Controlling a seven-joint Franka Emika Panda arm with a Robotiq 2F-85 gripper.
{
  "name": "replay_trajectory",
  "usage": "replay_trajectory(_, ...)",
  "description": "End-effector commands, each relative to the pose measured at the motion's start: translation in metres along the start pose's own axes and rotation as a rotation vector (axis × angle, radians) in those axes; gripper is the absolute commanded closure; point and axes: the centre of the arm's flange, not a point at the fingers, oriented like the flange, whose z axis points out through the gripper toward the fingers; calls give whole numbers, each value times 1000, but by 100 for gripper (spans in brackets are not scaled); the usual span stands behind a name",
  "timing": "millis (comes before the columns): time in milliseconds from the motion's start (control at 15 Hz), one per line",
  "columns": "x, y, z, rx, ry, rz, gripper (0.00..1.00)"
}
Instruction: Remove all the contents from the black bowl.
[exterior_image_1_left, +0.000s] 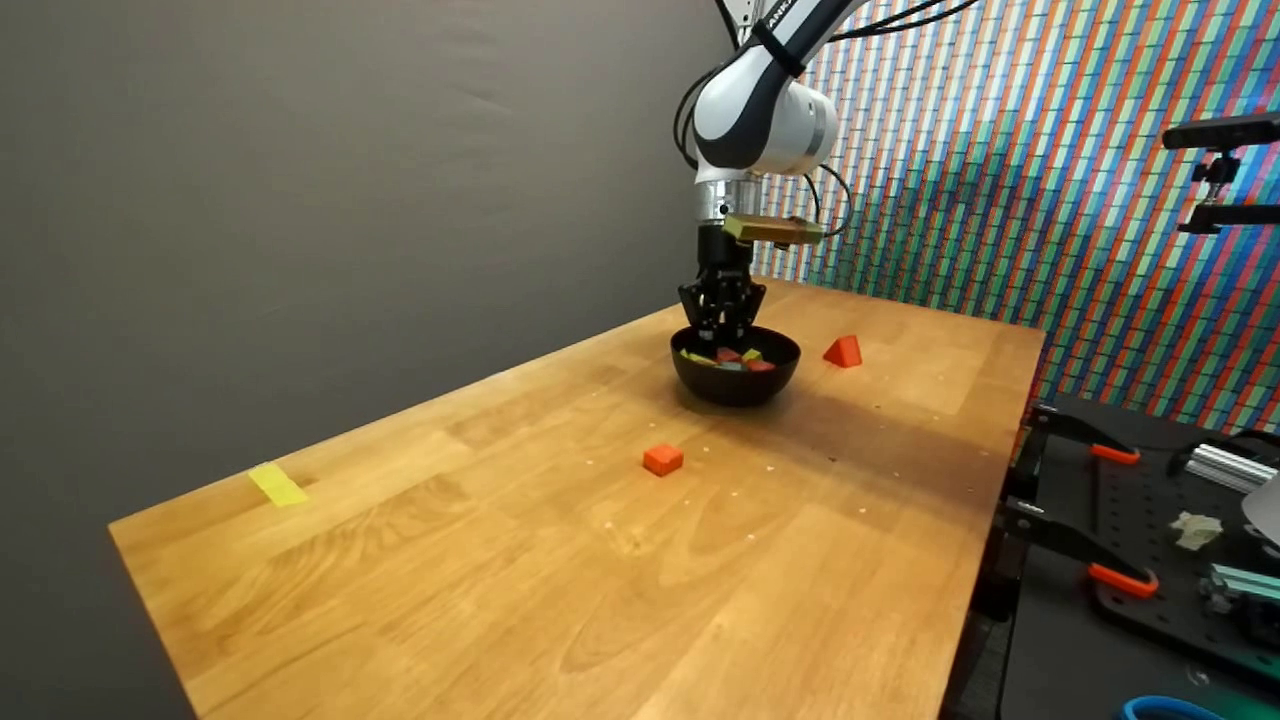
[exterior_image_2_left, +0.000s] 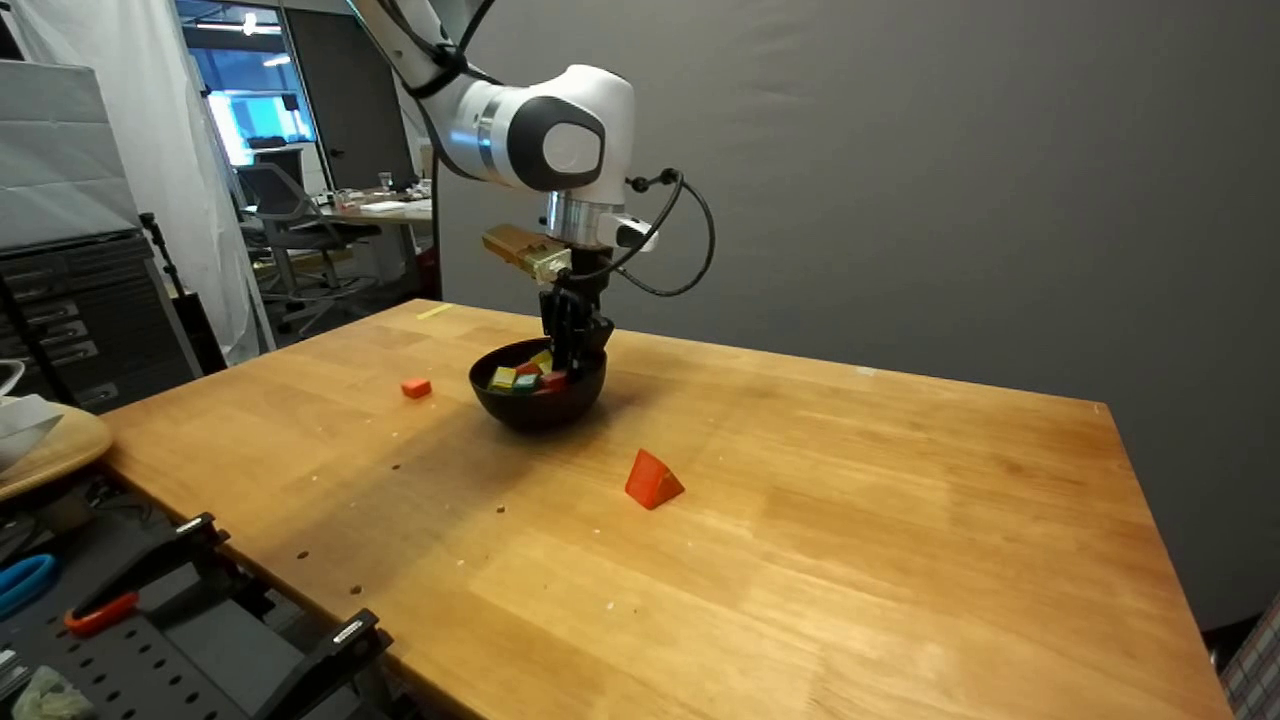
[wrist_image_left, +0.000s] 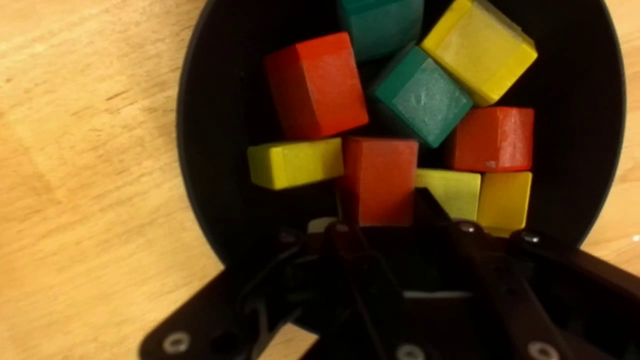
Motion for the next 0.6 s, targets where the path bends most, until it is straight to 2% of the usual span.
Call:
replay_trajectory(0,-6,3,-29,19,-10,-17,77)
replay_trajectory(200,-14,2,-50,35,-36,-64,77)
replay_trajectory(533,-11,-20,-99,54,75,-114,77)
